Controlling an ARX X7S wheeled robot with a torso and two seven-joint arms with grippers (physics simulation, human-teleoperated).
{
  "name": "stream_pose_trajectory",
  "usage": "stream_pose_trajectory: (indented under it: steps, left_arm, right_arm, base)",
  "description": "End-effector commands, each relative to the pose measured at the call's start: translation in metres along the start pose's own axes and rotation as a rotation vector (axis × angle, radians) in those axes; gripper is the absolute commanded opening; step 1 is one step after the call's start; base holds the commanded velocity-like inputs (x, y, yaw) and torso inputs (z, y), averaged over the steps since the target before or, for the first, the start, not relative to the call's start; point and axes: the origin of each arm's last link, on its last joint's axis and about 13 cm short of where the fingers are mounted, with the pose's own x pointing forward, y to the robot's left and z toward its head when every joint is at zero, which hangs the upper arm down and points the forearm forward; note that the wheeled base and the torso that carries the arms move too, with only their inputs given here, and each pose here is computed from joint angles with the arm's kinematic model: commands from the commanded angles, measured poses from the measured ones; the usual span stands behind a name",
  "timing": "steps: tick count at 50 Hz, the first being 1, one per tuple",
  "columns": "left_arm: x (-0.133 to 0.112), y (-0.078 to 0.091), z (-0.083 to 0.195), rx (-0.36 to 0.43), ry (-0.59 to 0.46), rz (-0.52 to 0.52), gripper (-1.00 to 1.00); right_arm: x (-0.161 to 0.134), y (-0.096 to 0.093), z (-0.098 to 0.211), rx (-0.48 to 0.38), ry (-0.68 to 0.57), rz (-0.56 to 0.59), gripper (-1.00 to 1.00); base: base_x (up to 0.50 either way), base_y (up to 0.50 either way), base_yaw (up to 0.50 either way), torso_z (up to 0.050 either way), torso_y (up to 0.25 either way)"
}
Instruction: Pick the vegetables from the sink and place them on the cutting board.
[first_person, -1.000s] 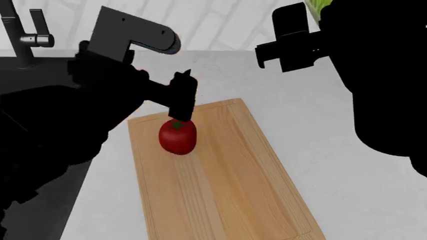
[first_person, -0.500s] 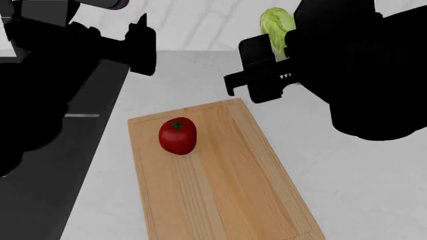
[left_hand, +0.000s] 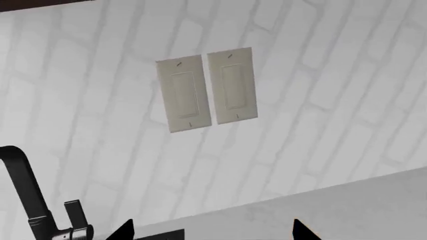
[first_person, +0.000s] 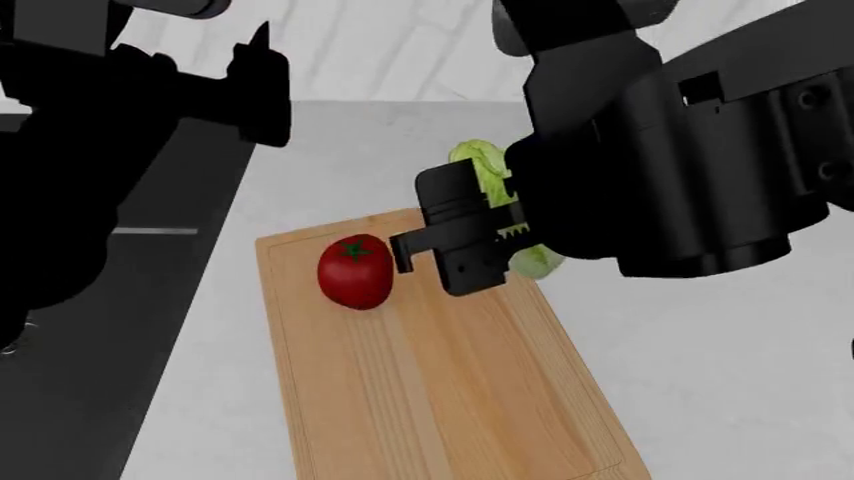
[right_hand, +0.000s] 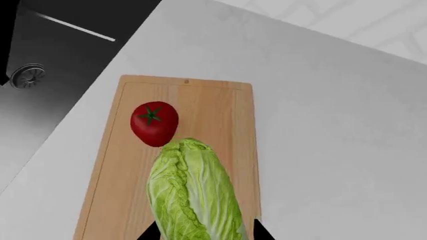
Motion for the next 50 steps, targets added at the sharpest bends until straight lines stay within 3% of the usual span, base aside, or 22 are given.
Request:
stream_pose_trajectory:
  steps: [1,37,50]
  left_arm:
    - [0.000,-0.001,0.000,-0.014,-0.011,-0.009,1.00]
    - [-0.002,0.000,-0.006,-0.008,0.003,0.003,1.00]
    - [-0.002,0.000,-0.007,-0.006,0.005,0.003,1.00]
  right_arm:
    - [0.011,0.007,-0.009,0.003,0.078,0.031,-1.00]
    - [0.041,0.018,-0.025,-0.064,0.169,0.079,-1.00]
    - [0.048,0.019,-0.033,-0.049,0.188,0.078,-1.00]
  base:
    - [0.00,0.00,0.00,0.000,0.000]
    - [0.00,0.00,0.00,0.000,0.000]
    - [0.00,0.00,0.00,0.000,0.000]
